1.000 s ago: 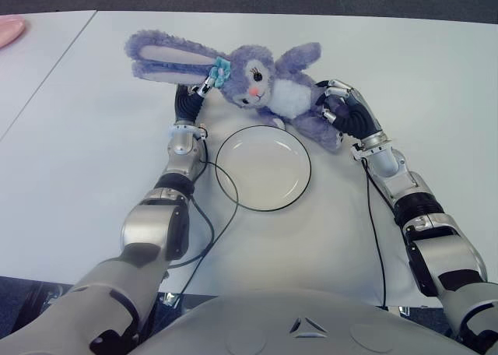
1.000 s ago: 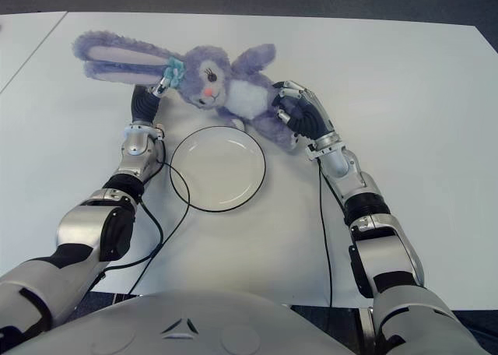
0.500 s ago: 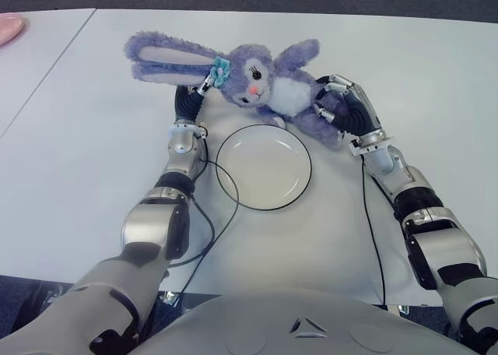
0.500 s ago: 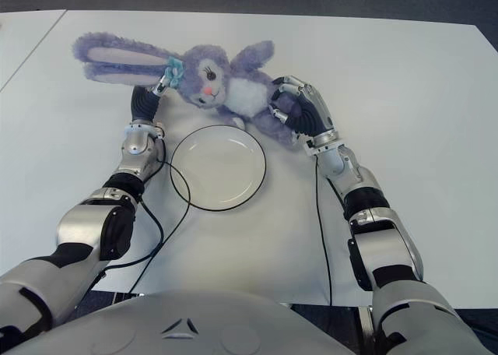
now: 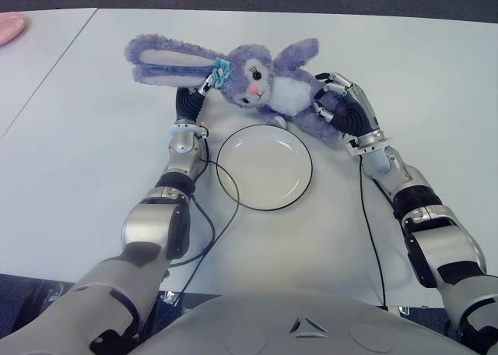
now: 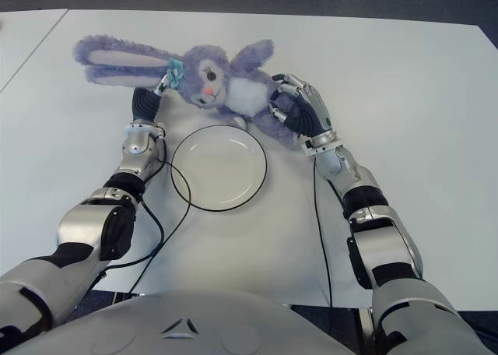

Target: Put the doll into the plate.

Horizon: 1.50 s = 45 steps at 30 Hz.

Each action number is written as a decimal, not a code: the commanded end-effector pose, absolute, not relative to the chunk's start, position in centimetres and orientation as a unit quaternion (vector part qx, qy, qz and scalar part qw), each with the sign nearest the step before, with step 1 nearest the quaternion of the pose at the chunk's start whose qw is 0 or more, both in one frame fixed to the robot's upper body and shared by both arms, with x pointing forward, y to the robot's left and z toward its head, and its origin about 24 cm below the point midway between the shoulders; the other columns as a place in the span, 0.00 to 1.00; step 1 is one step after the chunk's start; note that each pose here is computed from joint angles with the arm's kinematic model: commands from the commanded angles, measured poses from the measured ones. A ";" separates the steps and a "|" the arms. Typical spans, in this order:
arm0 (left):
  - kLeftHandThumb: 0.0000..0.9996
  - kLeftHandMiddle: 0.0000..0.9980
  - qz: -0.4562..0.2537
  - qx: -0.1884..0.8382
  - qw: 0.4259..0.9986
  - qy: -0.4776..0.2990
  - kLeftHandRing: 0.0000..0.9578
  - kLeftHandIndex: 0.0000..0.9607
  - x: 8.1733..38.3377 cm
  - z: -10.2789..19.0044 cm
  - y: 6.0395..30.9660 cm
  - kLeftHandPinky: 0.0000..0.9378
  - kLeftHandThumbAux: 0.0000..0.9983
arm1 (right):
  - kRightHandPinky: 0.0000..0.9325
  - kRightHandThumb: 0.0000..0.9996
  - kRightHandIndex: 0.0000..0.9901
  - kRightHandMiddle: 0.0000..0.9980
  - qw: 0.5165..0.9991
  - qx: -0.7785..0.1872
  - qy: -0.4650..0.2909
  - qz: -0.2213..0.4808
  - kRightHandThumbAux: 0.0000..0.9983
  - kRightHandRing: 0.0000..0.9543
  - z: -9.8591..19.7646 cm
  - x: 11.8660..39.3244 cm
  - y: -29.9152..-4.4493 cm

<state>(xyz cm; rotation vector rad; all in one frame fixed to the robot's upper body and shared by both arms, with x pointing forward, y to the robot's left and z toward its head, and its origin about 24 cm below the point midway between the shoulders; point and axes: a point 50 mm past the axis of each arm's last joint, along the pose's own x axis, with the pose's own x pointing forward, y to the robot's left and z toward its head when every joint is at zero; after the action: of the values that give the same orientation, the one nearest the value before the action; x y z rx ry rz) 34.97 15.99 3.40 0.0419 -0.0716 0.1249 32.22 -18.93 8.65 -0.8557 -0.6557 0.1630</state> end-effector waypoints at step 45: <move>0.00 0.11 0.077 0.019 0.968 0.239 0.12 0.07 25.5 -8.8 16.3 0.13 0.50 | 0.05 0.30 0.07 0.05 0.862 -0.413 -0.293 -0.030 0.61 0.05 9.3 33.5 -19.2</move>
<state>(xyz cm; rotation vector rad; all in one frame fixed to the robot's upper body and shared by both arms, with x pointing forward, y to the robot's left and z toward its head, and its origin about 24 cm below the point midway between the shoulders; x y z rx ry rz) 35.03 15.78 3.48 0.0391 -0.0738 0.1205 33.10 -19.39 9.27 -0.8313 -0.6082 0.0215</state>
